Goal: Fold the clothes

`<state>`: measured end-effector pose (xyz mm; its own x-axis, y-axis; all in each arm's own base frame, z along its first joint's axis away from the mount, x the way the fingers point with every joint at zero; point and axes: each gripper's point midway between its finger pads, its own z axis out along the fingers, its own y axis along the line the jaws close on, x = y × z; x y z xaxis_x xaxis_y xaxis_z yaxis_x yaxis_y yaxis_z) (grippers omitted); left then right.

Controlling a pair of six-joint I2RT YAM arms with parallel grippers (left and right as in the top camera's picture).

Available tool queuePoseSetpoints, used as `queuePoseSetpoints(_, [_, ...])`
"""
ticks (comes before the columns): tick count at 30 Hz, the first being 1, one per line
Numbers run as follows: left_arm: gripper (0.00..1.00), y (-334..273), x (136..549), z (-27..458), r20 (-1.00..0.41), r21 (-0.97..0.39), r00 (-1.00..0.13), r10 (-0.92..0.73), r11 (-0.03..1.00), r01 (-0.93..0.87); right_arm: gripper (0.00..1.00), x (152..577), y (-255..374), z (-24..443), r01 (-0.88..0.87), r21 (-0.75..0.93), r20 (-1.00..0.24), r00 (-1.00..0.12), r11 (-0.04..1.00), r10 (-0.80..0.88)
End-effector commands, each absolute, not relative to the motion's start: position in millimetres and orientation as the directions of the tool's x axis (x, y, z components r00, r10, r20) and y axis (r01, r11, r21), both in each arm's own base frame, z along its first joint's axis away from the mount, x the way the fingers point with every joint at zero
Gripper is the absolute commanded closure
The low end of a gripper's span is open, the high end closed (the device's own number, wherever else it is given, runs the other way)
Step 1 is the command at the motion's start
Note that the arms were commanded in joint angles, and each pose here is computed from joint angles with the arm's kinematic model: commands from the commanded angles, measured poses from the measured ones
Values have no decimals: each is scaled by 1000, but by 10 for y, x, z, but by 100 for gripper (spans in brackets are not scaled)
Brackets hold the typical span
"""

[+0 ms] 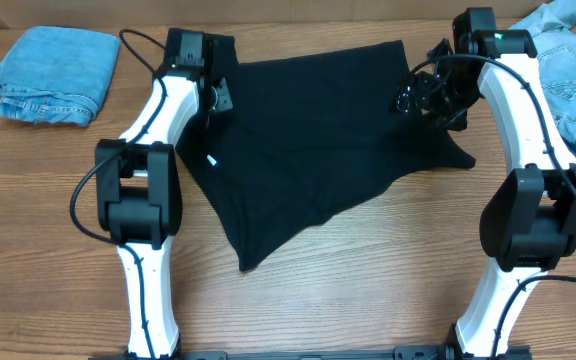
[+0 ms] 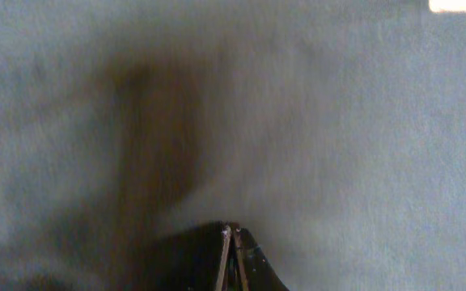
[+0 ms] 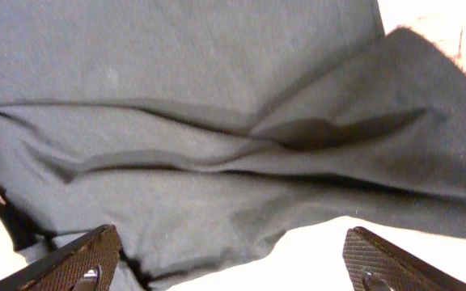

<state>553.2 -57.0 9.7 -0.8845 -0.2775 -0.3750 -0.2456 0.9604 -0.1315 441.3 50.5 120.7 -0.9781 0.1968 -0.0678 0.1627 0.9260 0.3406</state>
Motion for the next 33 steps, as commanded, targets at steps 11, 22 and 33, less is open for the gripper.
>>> queuePoseSetpoints(11, [77,-650,5572,1404,-404,-51,-906,-131,991,-120,7,4365,476,1248,169,326,-60,-978,930,198])
queuePoseSetpoints(22, [71,-1031,4790,2732,-507,60,-861,-48,994,-90,7,4325,470,1242,175,319,-44,-979,931,199])
queuePoseSetpoints(33, [64,-970,3645,3534,-554,43,-831,-56,995,-95,7,4292,465,1237,179,314,-31,-980,932,199])
